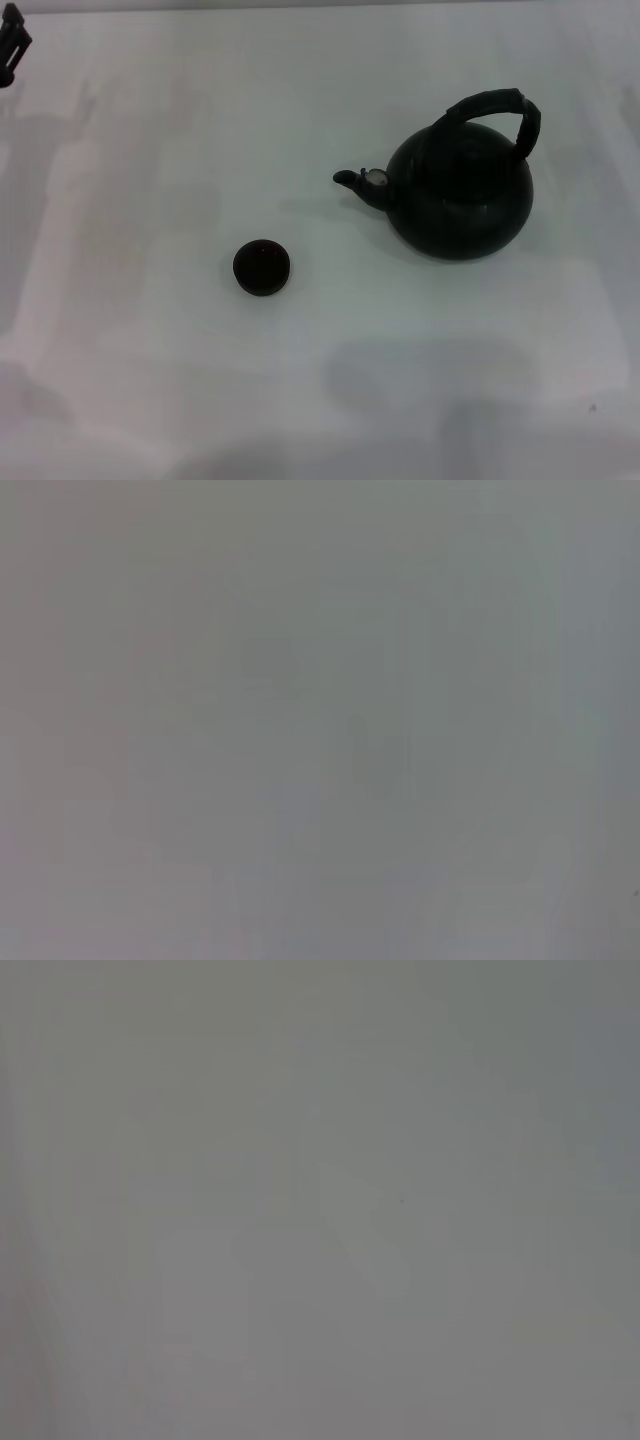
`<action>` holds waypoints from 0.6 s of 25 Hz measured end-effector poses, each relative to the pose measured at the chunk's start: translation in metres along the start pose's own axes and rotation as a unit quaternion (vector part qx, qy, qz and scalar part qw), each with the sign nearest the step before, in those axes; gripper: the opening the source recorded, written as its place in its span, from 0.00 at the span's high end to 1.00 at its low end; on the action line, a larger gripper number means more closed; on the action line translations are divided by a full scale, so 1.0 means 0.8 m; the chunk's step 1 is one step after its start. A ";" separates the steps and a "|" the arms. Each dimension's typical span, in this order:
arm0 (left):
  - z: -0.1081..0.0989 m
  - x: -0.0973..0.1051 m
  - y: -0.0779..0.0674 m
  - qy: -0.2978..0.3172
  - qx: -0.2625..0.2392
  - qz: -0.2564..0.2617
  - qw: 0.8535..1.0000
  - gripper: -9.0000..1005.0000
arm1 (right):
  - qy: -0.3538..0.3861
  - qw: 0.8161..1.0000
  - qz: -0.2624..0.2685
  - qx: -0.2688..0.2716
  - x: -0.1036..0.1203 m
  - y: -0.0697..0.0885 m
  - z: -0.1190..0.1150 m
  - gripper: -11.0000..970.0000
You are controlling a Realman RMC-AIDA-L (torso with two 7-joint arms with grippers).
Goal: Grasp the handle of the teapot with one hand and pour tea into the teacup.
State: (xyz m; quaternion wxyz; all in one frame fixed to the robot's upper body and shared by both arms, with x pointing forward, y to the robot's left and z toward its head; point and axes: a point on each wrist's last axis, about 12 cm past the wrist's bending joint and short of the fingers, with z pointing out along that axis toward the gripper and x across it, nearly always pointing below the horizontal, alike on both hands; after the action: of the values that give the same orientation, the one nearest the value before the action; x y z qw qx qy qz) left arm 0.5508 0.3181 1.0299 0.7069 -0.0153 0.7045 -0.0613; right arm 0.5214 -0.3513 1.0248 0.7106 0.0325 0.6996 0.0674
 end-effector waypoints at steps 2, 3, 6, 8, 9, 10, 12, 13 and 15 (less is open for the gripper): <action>0.003 -0.002 0.000 -0.003 0.001 0.000 1.000 0.12 | -0.003 1.000 -0.001 -0.002 -0.002 0.001 0.004 0.10; 0.004 -0.003 0.000 -0.004 0.001 0.000 1.000 0.12 | -0.004 1.000 -0.001 -0.004 -0.003 0.002 0.005 0.10; 0.006 -0.004 0.001 -0.004 -0.001 0.001 1.000 0.12 | -0.008 1.000 -0.002 -0.008 -0.006 0.005 0.012 0.10; 0.007 -0.004 0.002 -0.001 -0.003 0.001 1.000 0.12 | -0.007 1.000 -0.003 -0.009 -0.007 0.007 0.016 0.10; 0.007 -0.005 0.003 -0.001 -0.005 0.001 1.000 0.12 | -0.005 1.000 -0.003 -0.009 -0.007 0.007 0.018 0.10; 0.008 -0.005 0.004 -0.001 -0.007 0.000 1.000 0.12 | -0.003 1.000 -0.004 -0.010 -0.008 0.008 0.021 0.10; 0.008 -0.006 0.005 -0.002 -0.013 -0.003 1.000 0.12 | 0.001 1.000 -0.004 -0.010 -0.008 0.010 0.026 0.10; 0.008 -0.006 0.006 -0.003 -0.016 -0.005 1.000 0.12 | 0.003 1.000 -0.004 -0.010 -0.008 0.011 0.028 0.10; 0.008 -0.006 0.006 -0.003 -0.017 -0.005 1.000 0.12 | 0.007 1.000 -0.004 -0.010 -0.008 0.012 0.031 0.10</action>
State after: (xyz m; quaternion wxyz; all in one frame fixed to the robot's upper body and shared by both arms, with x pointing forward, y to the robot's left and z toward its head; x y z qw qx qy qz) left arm 0.5577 0.3233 1.0340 0.7082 -0.0313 0.7033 -0.0529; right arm 0.5460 -0.3417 1.0329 0.7065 0.0222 0.7037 0.0713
